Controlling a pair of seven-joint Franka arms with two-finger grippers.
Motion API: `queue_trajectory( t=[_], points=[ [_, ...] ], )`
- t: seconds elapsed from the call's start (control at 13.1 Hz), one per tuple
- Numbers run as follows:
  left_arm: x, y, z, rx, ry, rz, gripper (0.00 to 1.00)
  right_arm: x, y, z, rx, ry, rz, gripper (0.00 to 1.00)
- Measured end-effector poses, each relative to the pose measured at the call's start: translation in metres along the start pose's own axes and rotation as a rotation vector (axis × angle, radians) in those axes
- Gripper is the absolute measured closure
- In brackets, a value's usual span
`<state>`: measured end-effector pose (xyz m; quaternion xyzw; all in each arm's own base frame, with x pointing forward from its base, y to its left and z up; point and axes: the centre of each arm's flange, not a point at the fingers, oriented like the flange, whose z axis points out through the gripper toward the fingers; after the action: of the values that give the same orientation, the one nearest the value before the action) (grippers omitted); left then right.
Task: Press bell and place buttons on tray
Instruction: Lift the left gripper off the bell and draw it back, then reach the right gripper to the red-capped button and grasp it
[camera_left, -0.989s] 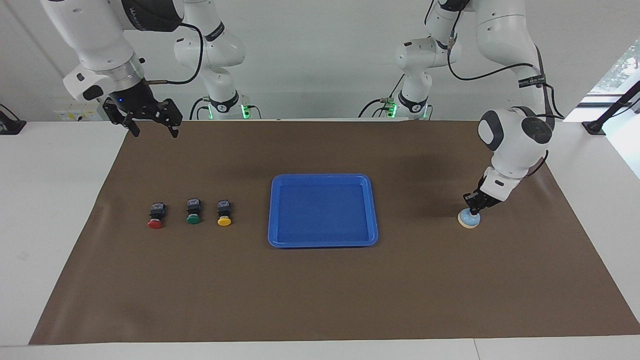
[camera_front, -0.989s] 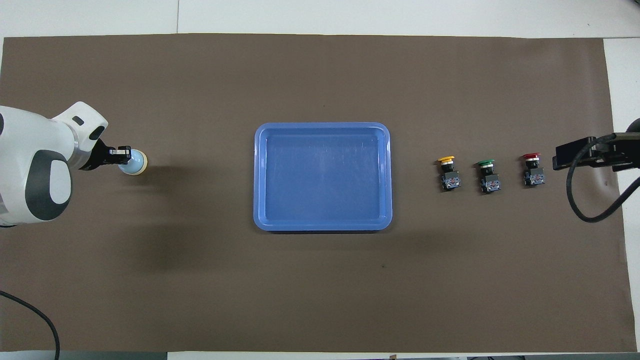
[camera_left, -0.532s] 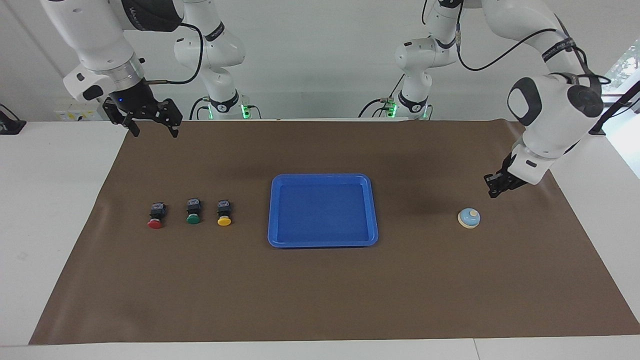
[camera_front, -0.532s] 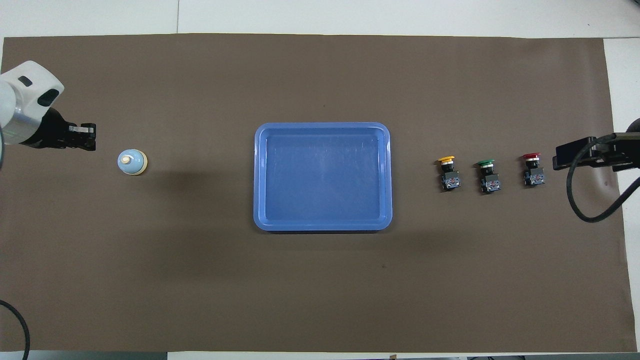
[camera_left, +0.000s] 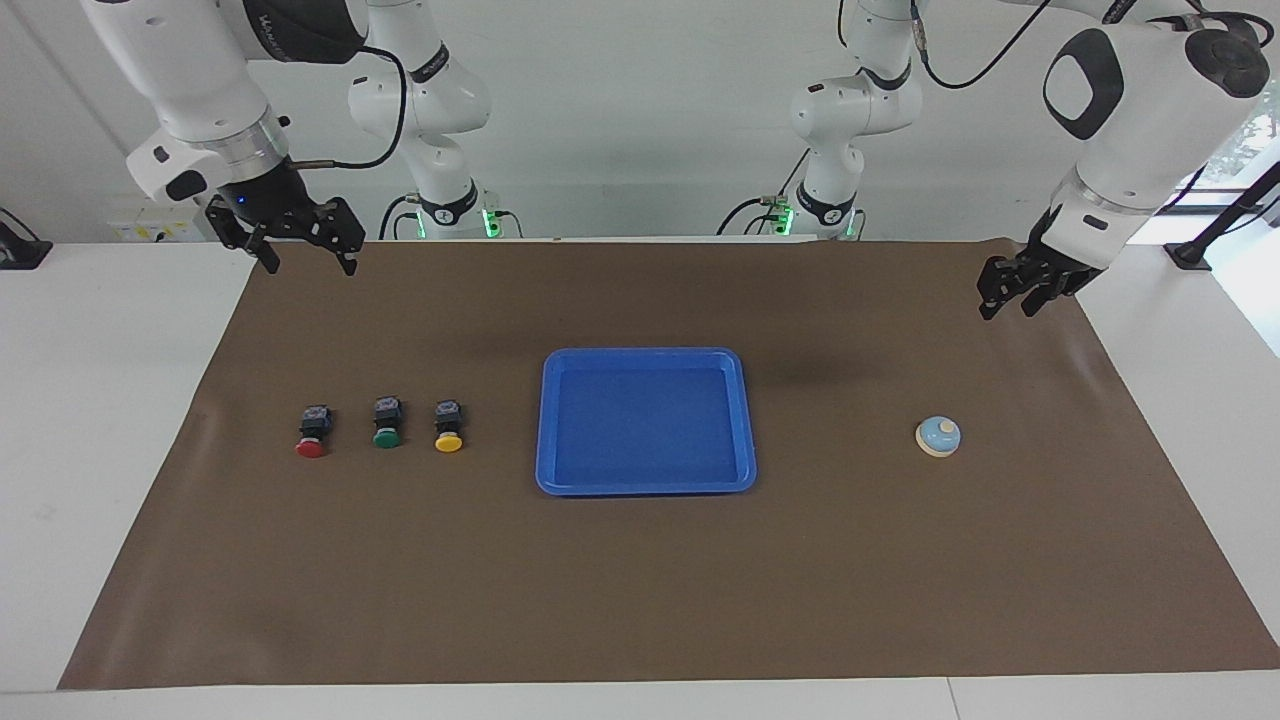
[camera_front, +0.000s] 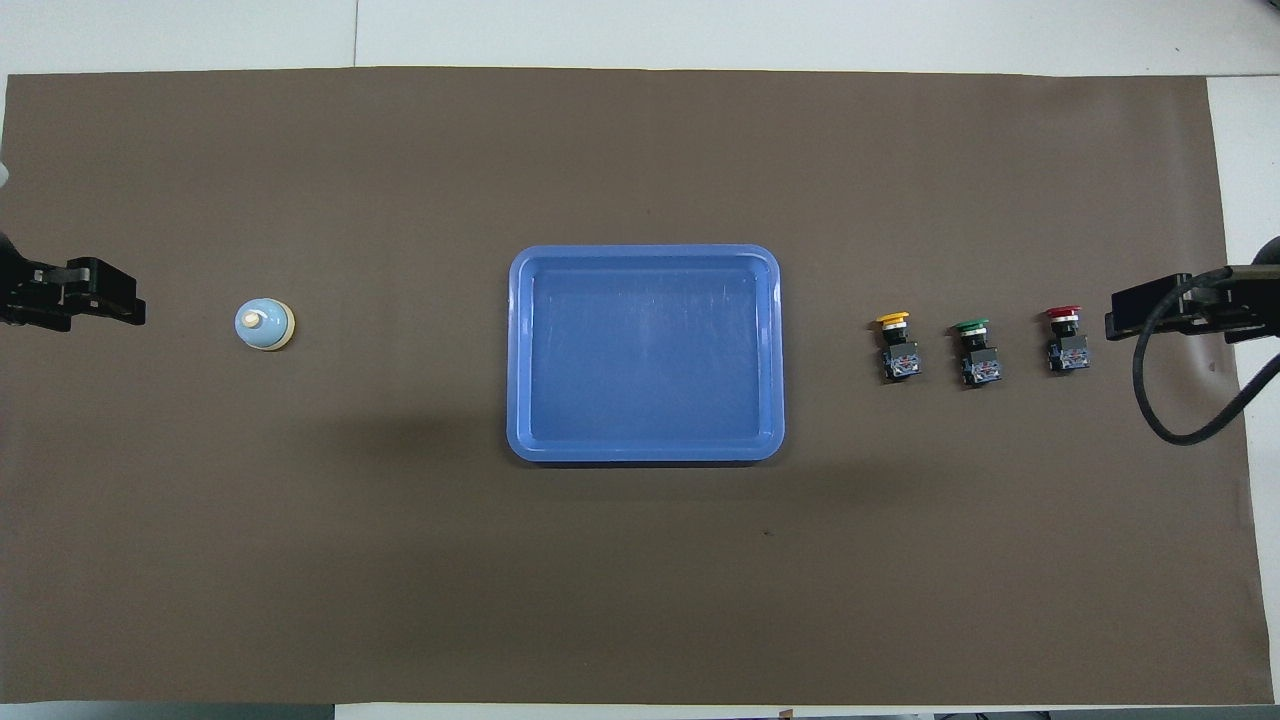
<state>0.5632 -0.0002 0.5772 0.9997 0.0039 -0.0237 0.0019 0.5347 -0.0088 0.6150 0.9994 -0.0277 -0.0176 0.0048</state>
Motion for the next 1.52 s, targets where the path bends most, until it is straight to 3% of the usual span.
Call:
queue_trajectory(
  t=[0.15, 0.23, 1.14, 1.52],
  points=[
    [-0.0013, 0.0003, -0.0037, 0.000, -0.007, 0.001, 0.04, 0.0000, 0.0000, 0.0000, 0.000, 0.000, 0.000, 0.00],
    [-0.0014, 0.0007, -0.0055, -0.002, -0.006, 0.001, 0.00, 0.0000, 0.0000, 0.0000, 0.000, 0.000, 0.000, 0.00],
    [-0.0009, -0.0009, -0.0074, -0.005, -0.005, -0.003, 0.00, 0.0002, 0.0000, -0.0003, 0.000, 0.002, 0.000, 0.00],
    [-0.0009, -0.0009, -0.0074, -0.005, -0.005, -0.003, 0.00, 0.0056, -0.0002, 0.0024, 0.002, 0.042, 0.000, 0.00]
  ],
)
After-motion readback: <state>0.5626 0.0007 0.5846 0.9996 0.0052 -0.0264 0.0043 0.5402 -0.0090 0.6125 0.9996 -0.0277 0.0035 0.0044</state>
